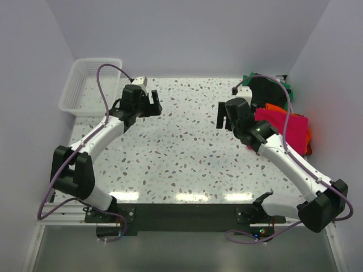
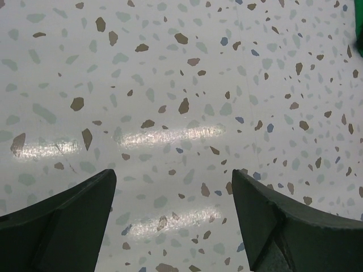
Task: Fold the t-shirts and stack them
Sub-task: Reset both grippers
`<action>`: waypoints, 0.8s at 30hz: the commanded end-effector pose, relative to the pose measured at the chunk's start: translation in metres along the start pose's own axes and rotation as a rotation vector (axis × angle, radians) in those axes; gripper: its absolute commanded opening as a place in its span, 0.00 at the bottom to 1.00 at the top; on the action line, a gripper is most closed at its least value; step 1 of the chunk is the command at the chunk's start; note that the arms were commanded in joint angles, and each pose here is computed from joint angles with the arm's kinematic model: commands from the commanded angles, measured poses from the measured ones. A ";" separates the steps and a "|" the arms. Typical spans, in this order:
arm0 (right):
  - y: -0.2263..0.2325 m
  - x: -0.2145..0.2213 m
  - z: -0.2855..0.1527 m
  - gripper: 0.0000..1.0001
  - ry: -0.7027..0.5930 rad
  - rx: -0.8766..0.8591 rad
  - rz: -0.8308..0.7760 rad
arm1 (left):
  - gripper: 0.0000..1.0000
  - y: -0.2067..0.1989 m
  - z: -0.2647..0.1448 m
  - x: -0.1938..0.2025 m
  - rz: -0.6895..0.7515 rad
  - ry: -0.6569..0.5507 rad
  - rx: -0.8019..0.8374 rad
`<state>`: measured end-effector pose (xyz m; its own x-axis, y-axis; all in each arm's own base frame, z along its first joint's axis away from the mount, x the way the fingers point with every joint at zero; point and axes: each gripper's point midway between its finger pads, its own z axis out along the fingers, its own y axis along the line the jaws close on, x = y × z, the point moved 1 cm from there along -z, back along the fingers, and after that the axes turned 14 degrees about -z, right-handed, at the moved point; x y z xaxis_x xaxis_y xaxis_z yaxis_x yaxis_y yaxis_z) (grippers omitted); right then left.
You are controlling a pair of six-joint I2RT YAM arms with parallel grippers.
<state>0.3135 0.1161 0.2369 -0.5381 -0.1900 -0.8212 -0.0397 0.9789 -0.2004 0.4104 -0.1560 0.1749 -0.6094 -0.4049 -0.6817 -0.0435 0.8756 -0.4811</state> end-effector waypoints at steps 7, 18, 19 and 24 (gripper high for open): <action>0.027 -0.031 0.002 0.92 -0.076 -0.057 -0.035 | 0.88 -0.006 -0.015 -0.017 0.054 -0.078 0.009; 0.033 -0.055 0.010 0.98 -0.124 -0.052 -0.082 | 0.88 -0.004 -0.019 -0.022 0.069 -0.097 -0.011; 0.033 -0.057 0.009 0.97 -0.129 -0.049 -0.083 | 0.89 -0.004 -0.020 -0.022 0.069 -0.097 -0.009; 0.033 -0.066 0.009 0.97 -0.150 -0.046 -0.091 | 0.89 -0.008 -0.025 -0.028 0.073 -0.114 -0.003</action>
<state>0.3437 0.1555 0.2473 -0.4794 -0.2980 -0.8255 -0.1456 0.9546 -0.2600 0.4071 -0.1461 0.1820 -0.5808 -0.3722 -0.7240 -0.0424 0.9020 -0.4297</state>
